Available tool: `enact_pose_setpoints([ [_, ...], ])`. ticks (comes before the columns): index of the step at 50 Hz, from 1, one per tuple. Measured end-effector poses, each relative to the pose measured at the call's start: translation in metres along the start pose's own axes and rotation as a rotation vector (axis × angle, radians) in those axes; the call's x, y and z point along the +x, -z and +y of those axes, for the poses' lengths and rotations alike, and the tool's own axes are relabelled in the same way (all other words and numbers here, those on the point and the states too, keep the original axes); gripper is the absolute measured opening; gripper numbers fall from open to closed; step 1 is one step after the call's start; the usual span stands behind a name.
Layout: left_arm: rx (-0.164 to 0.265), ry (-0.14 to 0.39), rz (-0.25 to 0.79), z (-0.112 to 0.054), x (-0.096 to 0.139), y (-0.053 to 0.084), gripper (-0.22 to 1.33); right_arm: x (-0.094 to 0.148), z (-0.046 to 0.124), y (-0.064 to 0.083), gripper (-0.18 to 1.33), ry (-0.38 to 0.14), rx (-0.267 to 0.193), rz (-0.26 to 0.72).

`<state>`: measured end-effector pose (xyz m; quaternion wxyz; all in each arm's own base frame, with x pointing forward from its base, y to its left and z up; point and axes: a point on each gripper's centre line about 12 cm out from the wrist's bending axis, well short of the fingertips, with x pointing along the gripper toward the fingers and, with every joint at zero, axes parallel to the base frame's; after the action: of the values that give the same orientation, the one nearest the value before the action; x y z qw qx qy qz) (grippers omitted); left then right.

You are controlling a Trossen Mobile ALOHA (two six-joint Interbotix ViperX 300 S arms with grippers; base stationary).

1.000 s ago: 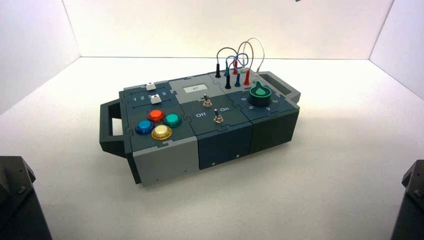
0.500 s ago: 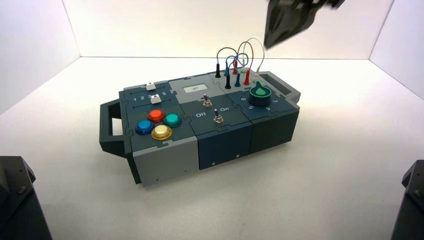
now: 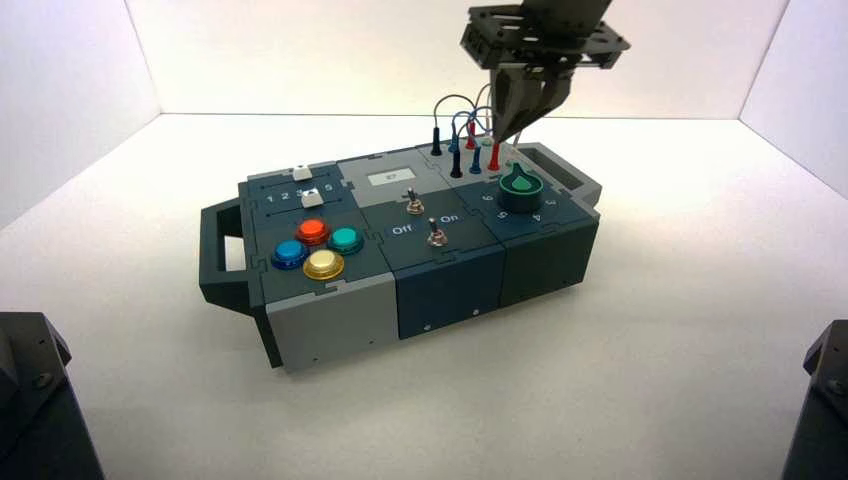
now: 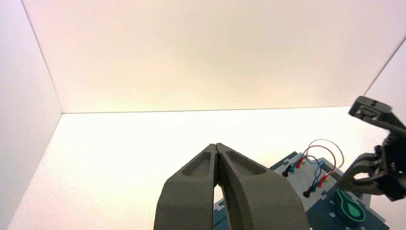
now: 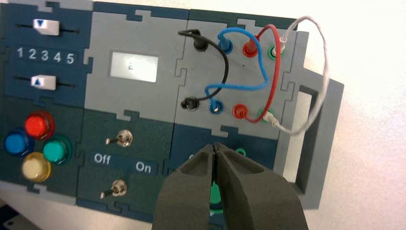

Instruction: Turn the knob to position 2.

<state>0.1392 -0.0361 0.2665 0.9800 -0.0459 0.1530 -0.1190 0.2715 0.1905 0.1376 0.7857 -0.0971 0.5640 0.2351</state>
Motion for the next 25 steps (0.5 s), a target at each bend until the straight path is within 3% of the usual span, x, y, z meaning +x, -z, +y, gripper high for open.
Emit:
enact_pose_setpoints([
  [25, -0.001, 0.001, 0.0, 0.0, 0.0, 0.0, -0.16, 0.018, -0.003, 0.003, -0.14, 0.008, 0.022, 0.04],
])
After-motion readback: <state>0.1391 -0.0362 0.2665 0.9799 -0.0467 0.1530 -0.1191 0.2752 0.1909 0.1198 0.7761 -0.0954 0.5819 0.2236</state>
